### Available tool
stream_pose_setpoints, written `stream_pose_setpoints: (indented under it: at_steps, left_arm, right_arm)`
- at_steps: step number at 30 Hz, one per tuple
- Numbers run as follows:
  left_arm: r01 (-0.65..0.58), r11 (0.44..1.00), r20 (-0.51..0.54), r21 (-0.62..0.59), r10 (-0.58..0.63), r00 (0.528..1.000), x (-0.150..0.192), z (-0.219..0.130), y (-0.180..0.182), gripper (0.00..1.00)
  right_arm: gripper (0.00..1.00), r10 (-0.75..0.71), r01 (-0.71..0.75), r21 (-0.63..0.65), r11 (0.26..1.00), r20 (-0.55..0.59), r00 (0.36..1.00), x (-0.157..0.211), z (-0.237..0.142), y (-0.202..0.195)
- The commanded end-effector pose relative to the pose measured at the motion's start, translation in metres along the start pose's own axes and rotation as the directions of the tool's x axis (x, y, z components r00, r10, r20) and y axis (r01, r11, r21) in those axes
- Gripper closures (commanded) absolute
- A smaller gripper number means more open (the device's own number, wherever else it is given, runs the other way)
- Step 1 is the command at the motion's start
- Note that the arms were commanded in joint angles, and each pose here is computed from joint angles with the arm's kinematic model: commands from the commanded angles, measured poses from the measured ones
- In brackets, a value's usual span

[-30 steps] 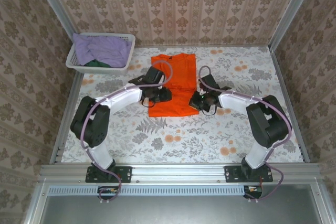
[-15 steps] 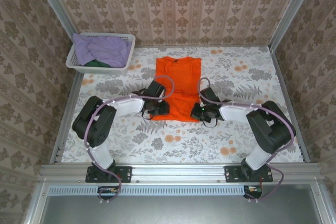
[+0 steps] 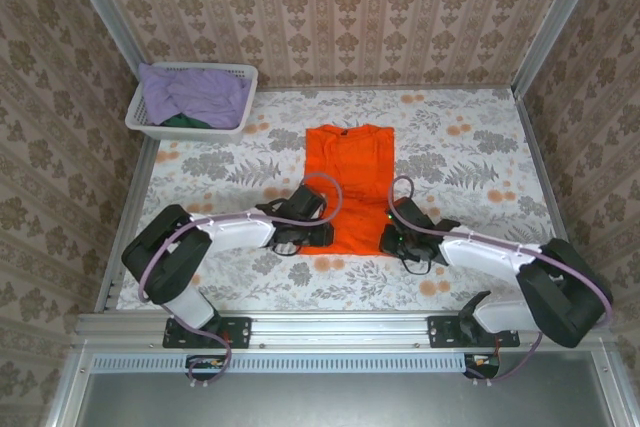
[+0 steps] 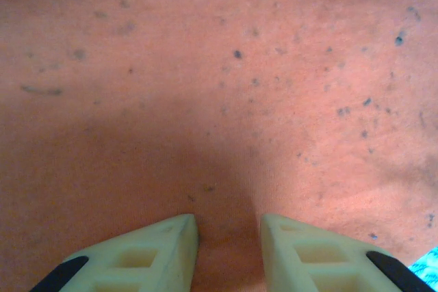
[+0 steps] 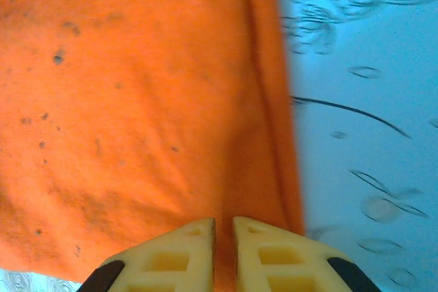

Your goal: Fold and stack the t-shirts

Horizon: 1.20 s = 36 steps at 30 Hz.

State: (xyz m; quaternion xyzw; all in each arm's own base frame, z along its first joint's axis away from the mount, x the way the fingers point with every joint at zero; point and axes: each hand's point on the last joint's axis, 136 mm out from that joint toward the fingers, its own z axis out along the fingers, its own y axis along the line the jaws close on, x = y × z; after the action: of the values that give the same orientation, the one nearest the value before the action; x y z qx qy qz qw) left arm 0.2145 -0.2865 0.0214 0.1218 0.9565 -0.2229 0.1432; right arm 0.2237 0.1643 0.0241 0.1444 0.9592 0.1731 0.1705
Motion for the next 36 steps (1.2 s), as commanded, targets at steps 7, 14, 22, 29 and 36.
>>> stream_pose_setpoints:
  at_steps: [7, 14, 22, 29, 36]
  left_arm:
    - [-0.002, 0.972, -0.178, -0.236, -0.042, 0.983, 0.060, -0.029, 0.060, 0.65]
    - [0.089, 0.996, 0.007, -0.015, -0.089, 0.996, -0.024, -0.070, 0.021, 0.60]
    - [0.229, 0.968, 0.043, 0.103, -0.235, 0.971, -0.071, -0.076, 0.034, 0.55]
    - [0.286, 0.954, 0.048, 0.096, -0.291, 0.955, -0.072, -0.068, 0.044, 0.45]
    - [0.295, 0.952, 0.050, 0.082, -0.299, 0.953, -0.075, -0.058, 0.048, 0.38]
  right_arm:
    - [0.71, 0.065, -0.067, 0.031, 0.997, 0.063, 0.996, 0.003, -0.033, -0.023]
    - [0.65, -0.035, 0.039, -0.050, 0.998, 0.078, 0.996, -0.023, -0.044, 0.024]
    - [0.74, -0.154, 0.153, -0.032, 0.988, -0.055, 0.986, -0.017, -0.010, 0.071]
    - [0.76, -0.173, 0.177, 0.041, 0.983, -0.090, 0.981, -0.022, 0.018, 0.075]
    - [0.76, -0.147, 0.157, 0.103, 0.982, -0.094, 0.985, -0.044, 0.030, 0.072]
